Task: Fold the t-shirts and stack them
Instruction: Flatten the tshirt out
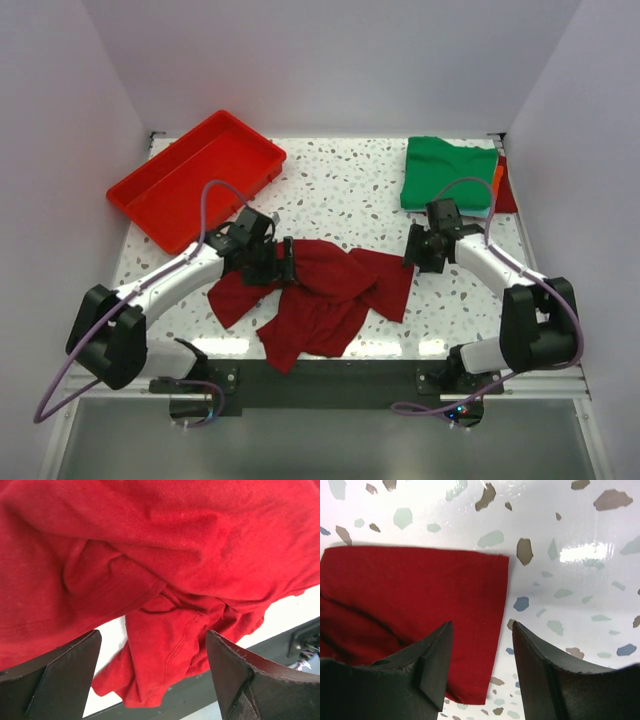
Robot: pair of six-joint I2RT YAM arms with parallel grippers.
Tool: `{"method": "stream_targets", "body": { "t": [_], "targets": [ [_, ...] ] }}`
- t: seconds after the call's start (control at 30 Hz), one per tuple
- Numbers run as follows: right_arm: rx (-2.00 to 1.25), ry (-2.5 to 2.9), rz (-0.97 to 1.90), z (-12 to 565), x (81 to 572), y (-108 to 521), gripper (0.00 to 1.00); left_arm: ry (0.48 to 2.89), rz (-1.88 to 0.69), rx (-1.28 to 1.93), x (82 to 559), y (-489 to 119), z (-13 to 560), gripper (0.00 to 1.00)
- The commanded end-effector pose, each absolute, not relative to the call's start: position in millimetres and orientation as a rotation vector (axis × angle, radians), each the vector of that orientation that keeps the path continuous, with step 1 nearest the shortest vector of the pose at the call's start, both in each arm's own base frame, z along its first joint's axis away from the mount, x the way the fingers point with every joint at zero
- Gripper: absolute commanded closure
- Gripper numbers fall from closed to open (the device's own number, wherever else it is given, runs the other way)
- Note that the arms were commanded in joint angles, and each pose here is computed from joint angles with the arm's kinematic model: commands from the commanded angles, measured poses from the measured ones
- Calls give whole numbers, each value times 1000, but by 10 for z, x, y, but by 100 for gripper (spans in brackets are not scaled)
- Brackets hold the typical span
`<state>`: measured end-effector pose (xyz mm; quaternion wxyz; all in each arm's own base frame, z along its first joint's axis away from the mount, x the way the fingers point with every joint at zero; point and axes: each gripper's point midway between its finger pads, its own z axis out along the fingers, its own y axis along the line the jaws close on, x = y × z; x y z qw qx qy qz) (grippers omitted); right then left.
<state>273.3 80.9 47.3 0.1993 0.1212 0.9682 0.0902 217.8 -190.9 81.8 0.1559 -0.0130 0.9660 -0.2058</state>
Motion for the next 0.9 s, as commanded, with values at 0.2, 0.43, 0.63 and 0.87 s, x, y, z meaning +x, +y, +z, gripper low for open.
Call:
{"method": "stream_targets", "body": {
  "t": [0.2, 0.43, 0.63, 0.87],
  "targets": [
    [304, 2637, 265, 532, 3080, 874, 46, 2692, -498, -68, 2505, -2024, 863, 9],
    [310, 2644, 282, 486, 3149, 921, 46, 2728, -330, -32, 2557, -1923, 708, 19],
    [307, 2659, 267, 410, 3210, 918, 51, 2748, -253, -7, 2533, -1853, 641, 33],
    [304, 2678, 222, 331, 3193, 864, 58, 2775, -253, 9, 2474, -1850, 537, 53]
  ]
}}
